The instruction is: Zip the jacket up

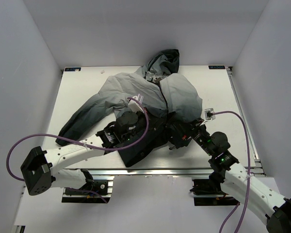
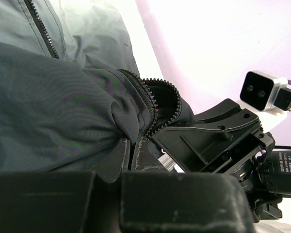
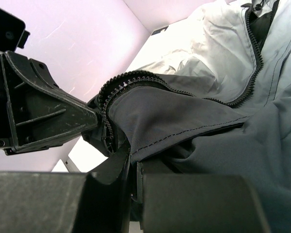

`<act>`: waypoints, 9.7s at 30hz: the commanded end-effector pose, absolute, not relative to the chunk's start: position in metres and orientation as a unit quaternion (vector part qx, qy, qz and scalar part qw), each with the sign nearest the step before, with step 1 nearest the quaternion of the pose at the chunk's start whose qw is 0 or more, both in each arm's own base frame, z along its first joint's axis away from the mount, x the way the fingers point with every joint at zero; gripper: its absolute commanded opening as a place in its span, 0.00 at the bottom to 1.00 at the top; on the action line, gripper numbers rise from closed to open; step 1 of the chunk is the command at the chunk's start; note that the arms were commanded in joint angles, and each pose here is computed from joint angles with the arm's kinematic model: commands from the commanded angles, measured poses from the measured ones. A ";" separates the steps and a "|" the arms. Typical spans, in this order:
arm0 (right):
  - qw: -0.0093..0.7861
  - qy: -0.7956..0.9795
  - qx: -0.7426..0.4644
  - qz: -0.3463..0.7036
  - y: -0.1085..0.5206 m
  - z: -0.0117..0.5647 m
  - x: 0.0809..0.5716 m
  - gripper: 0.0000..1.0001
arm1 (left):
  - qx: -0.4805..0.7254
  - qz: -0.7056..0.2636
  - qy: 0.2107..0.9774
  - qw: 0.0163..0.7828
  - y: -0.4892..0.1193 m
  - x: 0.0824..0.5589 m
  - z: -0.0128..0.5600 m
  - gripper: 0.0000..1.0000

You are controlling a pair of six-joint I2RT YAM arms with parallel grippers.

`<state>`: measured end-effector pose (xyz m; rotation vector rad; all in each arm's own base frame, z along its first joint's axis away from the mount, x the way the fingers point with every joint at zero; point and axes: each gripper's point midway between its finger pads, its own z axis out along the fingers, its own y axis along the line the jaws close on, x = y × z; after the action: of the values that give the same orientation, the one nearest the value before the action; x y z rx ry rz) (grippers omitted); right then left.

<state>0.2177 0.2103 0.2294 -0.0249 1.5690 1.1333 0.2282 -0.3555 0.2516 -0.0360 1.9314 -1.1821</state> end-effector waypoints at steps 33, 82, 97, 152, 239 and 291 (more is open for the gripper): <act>0.592 0.594 0.052 0.542 0.203 0.253 0.220 0.00 | -0.008 -0.499 0.764 0.409 -0.371 0.228 0.258 0.00; 0.223 0.939 -0.082 0.249 0.186 0.055 0.152 0.00 | -0.076 -0.260 0.871 0.410 -0.266 0.244 0.139 0.00; 0.185 0.940 -0.172 0.228 0.204 0.053 0.112 0.74 | -0.003 -0.276 0.878 0.390 -0.288 0.241 0.119 0.00; 0.168 0.973 -0.159 -0.009 0.185 -0.026 0.109 0.62 | -0.010 -0.299 0.869 0.393 -0.280 0.230 0.128 0.00; 0.701 0.605 0.013 0.378 0.204 0.309 0.247 0.00 | 0.086 -0.413 0.749 0.510 -0.320 0.246 0.268 0.00; 0.624 0.623 0.027 0.470 0.229 0.282 0.233 0.00 | 0.045 -0.511 0.686 0.516 -0.332 0.239 0.312 0.00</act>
<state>0.2319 0.2329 0.2536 0.0242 1.5381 1.0314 0.2451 -0.3352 0.2853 0.1084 1.7270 -1.1631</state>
